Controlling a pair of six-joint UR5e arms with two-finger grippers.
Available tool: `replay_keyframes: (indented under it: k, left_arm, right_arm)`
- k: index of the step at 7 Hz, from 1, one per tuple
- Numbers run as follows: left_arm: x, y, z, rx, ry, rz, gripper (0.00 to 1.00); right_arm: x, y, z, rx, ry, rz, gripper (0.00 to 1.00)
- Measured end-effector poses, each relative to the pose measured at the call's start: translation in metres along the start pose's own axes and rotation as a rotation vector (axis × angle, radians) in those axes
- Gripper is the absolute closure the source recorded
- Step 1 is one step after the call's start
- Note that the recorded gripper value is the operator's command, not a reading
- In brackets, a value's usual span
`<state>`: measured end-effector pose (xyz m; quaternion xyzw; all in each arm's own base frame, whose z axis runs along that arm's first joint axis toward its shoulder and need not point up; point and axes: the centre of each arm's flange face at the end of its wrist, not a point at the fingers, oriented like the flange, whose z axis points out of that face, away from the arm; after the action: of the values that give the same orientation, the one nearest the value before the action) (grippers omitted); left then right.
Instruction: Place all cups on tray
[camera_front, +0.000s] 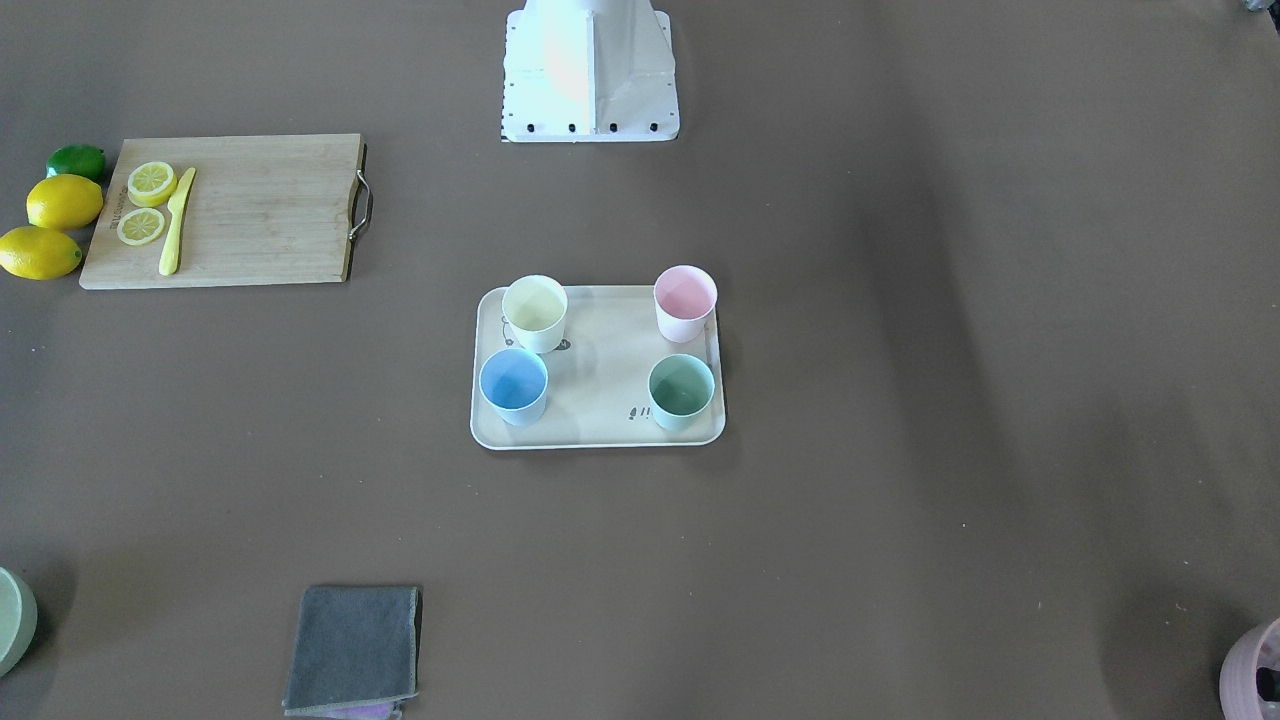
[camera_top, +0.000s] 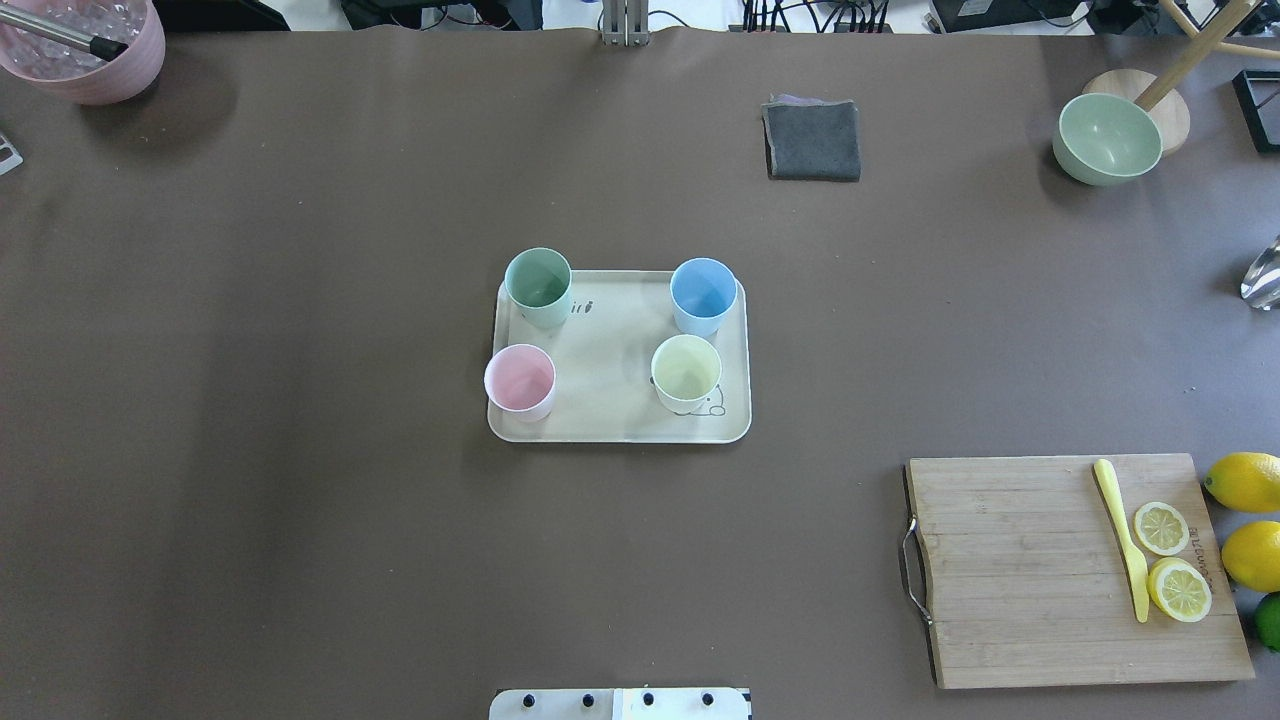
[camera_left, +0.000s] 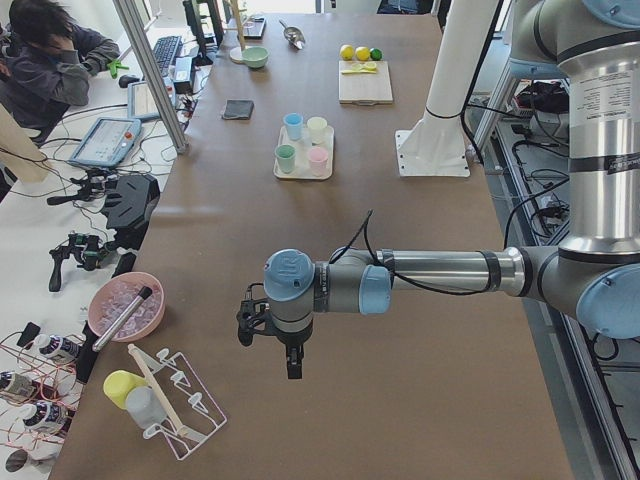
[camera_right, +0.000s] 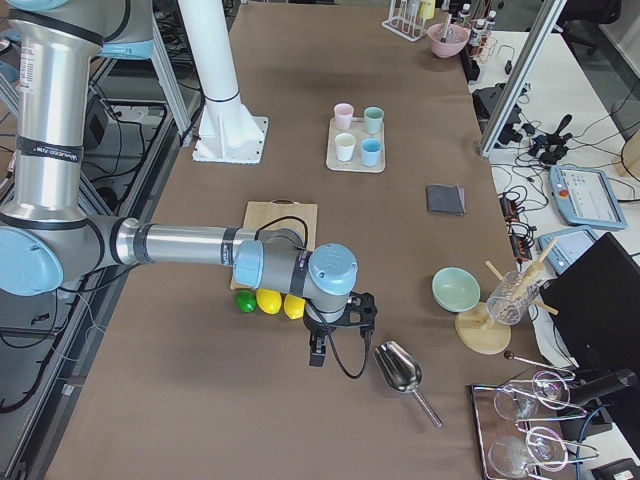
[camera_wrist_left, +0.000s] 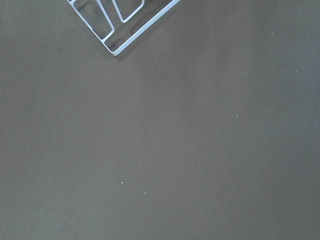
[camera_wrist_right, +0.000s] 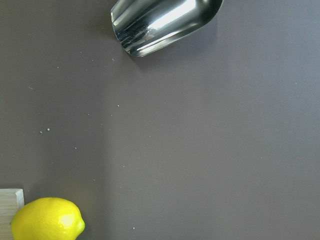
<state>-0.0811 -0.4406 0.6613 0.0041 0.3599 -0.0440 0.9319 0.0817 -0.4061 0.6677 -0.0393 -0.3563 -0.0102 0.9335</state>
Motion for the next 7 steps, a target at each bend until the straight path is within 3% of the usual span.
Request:
replay_keyframes:
  k: [7]
  left_arm:
    - [0.0008, -0.0007, -0.0005, 0.001, 0.000, 0.001, 0.01]
  right_arm:
    - [-0.0027, -0.0011, -0.0031, 0.007, -0.001, -0.008, 0.00]
